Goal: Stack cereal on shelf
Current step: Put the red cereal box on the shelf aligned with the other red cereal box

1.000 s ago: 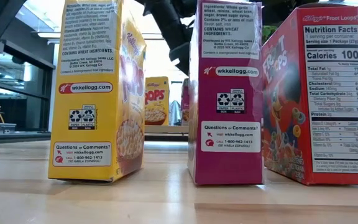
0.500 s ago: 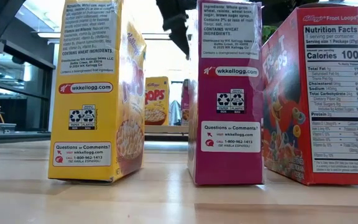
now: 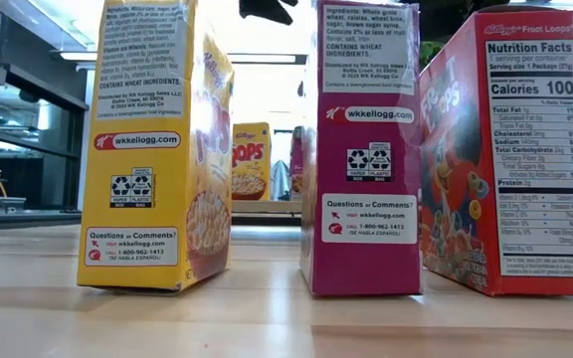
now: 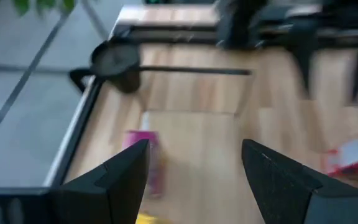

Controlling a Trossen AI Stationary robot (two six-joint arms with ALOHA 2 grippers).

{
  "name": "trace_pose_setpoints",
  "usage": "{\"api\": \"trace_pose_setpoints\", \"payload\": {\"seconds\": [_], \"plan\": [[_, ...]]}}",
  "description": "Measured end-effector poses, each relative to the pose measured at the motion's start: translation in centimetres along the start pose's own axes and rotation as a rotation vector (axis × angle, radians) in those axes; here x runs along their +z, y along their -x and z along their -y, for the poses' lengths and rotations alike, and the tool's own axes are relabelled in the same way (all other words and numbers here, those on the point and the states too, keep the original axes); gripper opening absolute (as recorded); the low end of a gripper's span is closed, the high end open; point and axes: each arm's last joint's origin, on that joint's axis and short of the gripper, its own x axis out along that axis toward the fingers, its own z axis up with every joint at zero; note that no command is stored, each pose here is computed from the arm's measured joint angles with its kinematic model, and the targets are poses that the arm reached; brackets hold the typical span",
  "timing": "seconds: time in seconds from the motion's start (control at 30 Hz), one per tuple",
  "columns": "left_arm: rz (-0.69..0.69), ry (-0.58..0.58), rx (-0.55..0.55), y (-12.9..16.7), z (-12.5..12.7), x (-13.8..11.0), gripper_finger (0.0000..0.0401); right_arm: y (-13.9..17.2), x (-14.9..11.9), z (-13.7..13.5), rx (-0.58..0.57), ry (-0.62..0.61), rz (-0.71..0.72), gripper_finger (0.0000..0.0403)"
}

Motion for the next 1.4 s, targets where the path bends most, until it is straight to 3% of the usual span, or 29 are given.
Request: {"api": "trace_pose_setpoints", "payload": {"seconds": [0.17, 0.33, 0.5, 0.73, 0.87, 1.0, 1.1, 1.23, 1.4], "plan": [[0.265, 0.054, -0.058, 1.3, 3.6, -7.2, 0.0243, 0.0, 0.0, 0.0, 0.0, 0.0, 0.0, 0.0195], [0.54, 0.165, -0.208, 2.1, 7.1, -15.1, 0.0243, 0.0, 0.3, -0.1, 0.009, -0.018, 0.026, 0.0195], [0.738, 0.206, -0.272, 3.6, 9.1, -19.7, 0.0243, 0.0, 0.7, -0.2, 0.026, -0.044, 0.068, 0.0195], [0.752, 0.175, -0.082, 4.9, 9.3, -21.2, 0.0243, 0.1, 1.2, -0.3, 0.032, -0.08, 0.117, 0.0195], [0.732, 0.165, -0.075, 4.8, 9.3, -21.4, 0.0243, -0.2, 1.8, -0.5, 0.052, -0.273, 0.146, 0.0195], [0.683, 0.16, -0.076, 4.4, 9.4, -21.8, 0.0243, -0.6, 2.9, -1.8, 0.124, -0.431, -0.003, 0.0195], [0.651, 0.177, -0.083, 4.2, 9.4, -22.0, 0.0243, -0.8, 3.4, -3.4, 0.016, -0.497, -0.198, 0.0195], [0.637, 0.19, -0.085, 4.1, 9.5, -22.2, 0.0243, -1.4, 4.2, -5.7, -0.223, -0.562, -0.393, 0.0195], [0.637, 0.19, -0.081, 4.1, 9.4, -22.2, 0.0243, -3.0, 5.2, -8.7, -0.31, -0.53, -0.448, 0.0195]]}}
